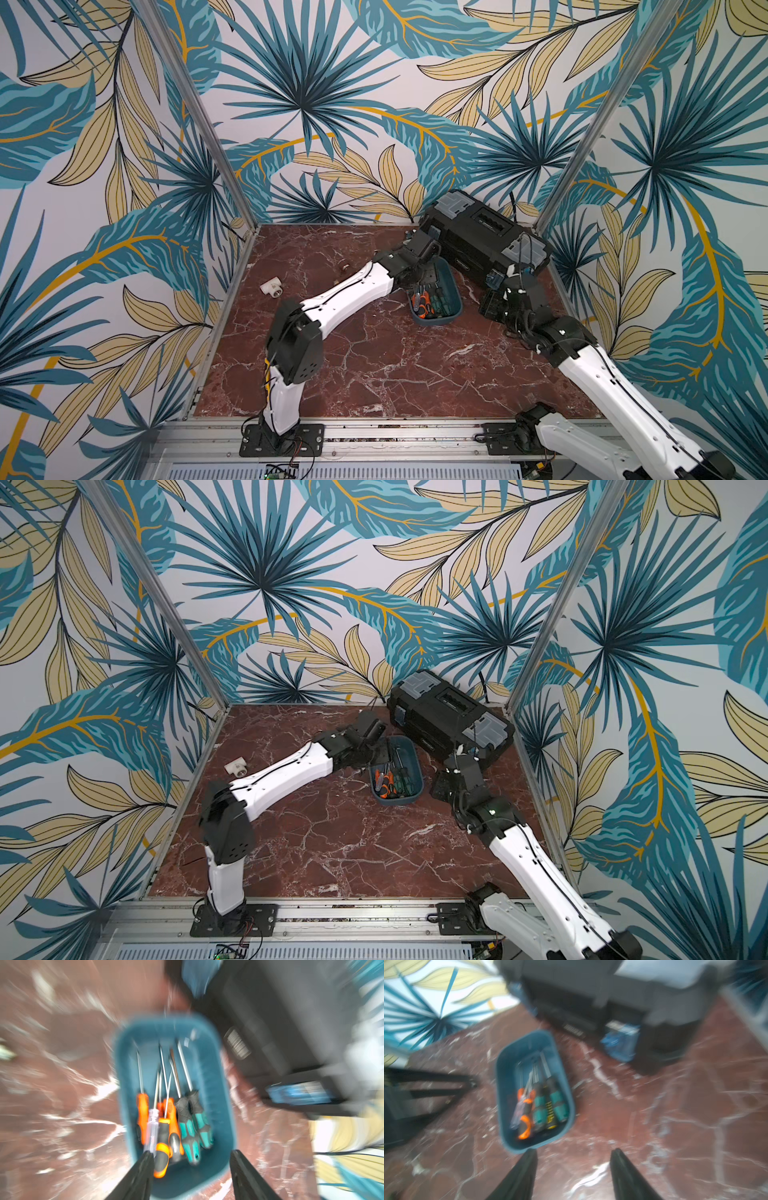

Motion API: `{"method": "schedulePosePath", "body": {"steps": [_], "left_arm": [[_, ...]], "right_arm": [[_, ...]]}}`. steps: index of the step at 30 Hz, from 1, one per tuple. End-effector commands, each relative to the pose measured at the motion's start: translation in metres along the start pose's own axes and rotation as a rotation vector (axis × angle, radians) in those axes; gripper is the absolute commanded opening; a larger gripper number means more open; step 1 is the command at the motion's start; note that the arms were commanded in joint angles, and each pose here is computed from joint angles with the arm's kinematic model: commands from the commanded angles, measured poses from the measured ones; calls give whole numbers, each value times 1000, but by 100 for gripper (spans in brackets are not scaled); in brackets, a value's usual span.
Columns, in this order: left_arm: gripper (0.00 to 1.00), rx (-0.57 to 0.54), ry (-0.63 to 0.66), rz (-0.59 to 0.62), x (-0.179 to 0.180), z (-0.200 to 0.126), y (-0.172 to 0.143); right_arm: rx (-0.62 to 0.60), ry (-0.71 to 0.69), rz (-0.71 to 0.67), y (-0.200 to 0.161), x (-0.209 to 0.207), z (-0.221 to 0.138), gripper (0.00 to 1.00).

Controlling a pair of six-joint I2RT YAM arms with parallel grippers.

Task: Put the screwdriver on the desktop into the storage box
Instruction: Reset both arms

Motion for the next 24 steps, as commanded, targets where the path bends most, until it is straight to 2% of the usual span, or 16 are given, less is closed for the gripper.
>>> {"method": "schedulePosePath", "body": {"steps": [1, 4, 7, 9, 12, 15, 17, 19, 22, 24], "left_arm": [[68, -241, 151, -3, 41, -43, 7], [73, -363, 323, -47, 95, -63, -14], [81, -403, 522, -17, 148, -78, -40], [86, -460, 677, 78, 176, -91, -51], [98, -502, 862, 250, 206, -105, -59], [100, -431, 831, 411, 234, -95, -66], [100, -412, 823, 432, 253, -86, -73], [100, -434, 792, 487, 266, -75, -81], [100, -500, 754, 476, 287, -61, -95], [100, -523, 729, 511, 288, -56, -90]], "right_arm": [[-232, -200, 12, 5, -46, -6, 72], [-341, -217, -43, 3, -60, -4, 79], [-393, -213, -145, 0, -61, 7, 82], [-419, -241, -223, 0, -60, 17, 82], [-472, -312, -279, 0, -63, 32, 90], [-482, -323, -298, -7, -71, 54, 92], [-483, -304, -282, -11, -76, 67, 92], [-487, -293, -255, -12, -83, 78, 92], [-488, -266, -217, -9, -91, 93, 92], [-487, -239, -211, -6, -90, 100, 93]]}}
Point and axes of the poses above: each gripper's point midway between its finger pads, its own z axis out along the fingers, its own x axis along the line the jaws close on, y = z × x, the point moved 6 cm from there along -z, back along the fingers, and after that the axes turned 13 degrees about z, right-handed, at the moved point
